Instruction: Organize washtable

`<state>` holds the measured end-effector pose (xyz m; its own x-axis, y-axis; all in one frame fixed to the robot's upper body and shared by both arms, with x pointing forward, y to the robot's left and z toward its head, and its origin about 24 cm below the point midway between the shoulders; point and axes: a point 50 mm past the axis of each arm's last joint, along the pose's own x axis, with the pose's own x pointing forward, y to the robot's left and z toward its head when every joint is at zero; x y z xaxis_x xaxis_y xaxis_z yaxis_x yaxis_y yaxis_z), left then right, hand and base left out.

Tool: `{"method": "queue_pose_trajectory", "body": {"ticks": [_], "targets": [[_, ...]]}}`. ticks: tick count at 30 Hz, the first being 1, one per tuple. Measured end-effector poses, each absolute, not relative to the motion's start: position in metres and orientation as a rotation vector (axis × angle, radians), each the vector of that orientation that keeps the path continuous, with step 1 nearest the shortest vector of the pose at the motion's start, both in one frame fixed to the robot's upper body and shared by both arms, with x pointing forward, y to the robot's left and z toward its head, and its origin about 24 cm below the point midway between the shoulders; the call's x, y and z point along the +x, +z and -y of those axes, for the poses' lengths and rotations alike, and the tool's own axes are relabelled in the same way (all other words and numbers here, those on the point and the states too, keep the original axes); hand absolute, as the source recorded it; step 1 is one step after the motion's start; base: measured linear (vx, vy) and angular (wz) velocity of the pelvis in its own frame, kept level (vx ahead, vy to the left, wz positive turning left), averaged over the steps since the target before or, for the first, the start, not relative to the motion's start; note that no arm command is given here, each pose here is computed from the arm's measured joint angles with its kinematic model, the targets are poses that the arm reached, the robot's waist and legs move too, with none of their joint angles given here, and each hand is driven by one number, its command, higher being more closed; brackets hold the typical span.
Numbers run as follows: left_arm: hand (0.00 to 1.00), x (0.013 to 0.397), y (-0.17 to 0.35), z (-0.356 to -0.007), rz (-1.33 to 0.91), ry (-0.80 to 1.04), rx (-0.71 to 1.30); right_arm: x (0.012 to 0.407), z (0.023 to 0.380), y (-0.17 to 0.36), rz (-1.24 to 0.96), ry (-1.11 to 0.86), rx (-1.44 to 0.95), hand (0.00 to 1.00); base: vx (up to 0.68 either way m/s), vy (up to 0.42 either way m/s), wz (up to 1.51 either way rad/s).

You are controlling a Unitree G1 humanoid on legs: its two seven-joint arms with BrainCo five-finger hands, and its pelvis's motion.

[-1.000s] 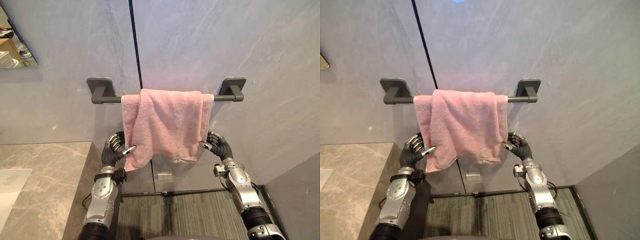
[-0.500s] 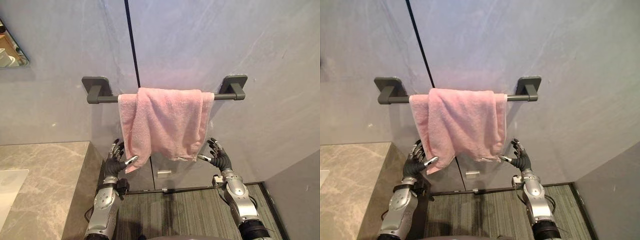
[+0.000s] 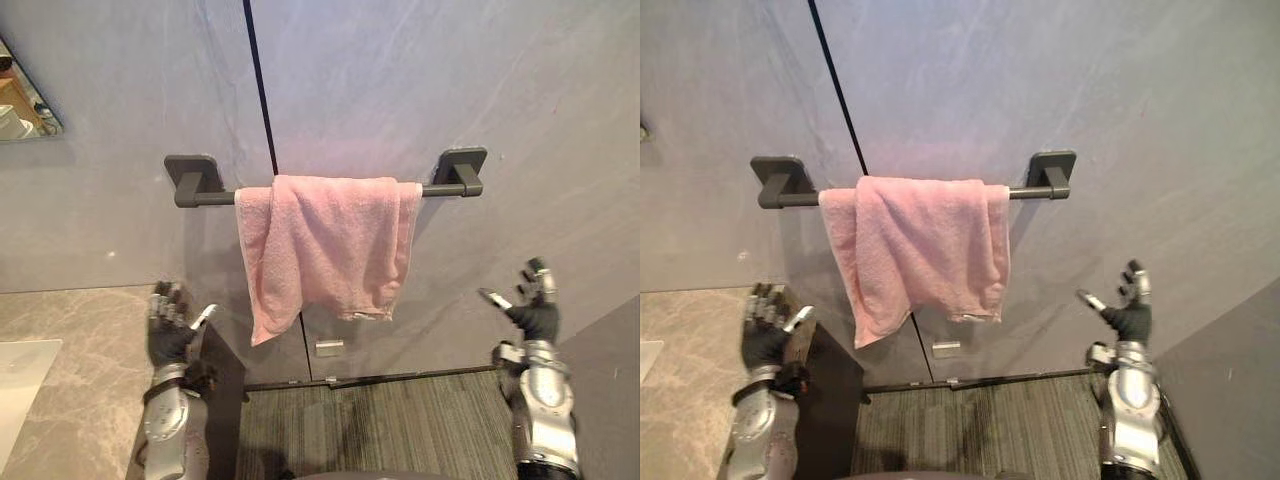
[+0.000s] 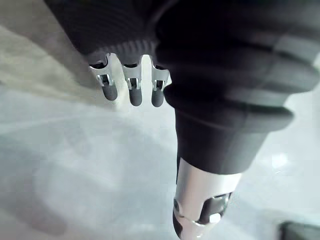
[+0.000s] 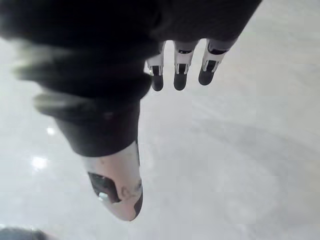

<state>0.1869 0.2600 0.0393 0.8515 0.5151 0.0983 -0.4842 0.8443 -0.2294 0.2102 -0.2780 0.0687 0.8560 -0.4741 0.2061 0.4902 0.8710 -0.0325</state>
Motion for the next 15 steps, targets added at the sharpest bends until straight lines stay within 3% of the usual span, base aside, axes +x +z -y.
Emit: {"method": "queue_pose_trajectory", "body": {"ticks": [5,10,15], "targets": [[0.0,0.18,0.083,-0.271,0.368,0.574,-0.153,0.206,0.28,0.12,0.417,-0.496,-0.159,0.0,-0.03,-0.009,0.0],[0.0,0.174,0.136,-0.269,0.634,0.559,-0.111,0.212,0.257,0.172,0.684,-0.366,-0.155,0.0,-0.02,-0.008,-0.02],[0.0,0.18,0.179,-0.246,0.831,0.369,-0.067,0.22,0.189,0.214,0.914,0.096,-0.066,0.0,-0.05,-0.009,-0.04]]}}
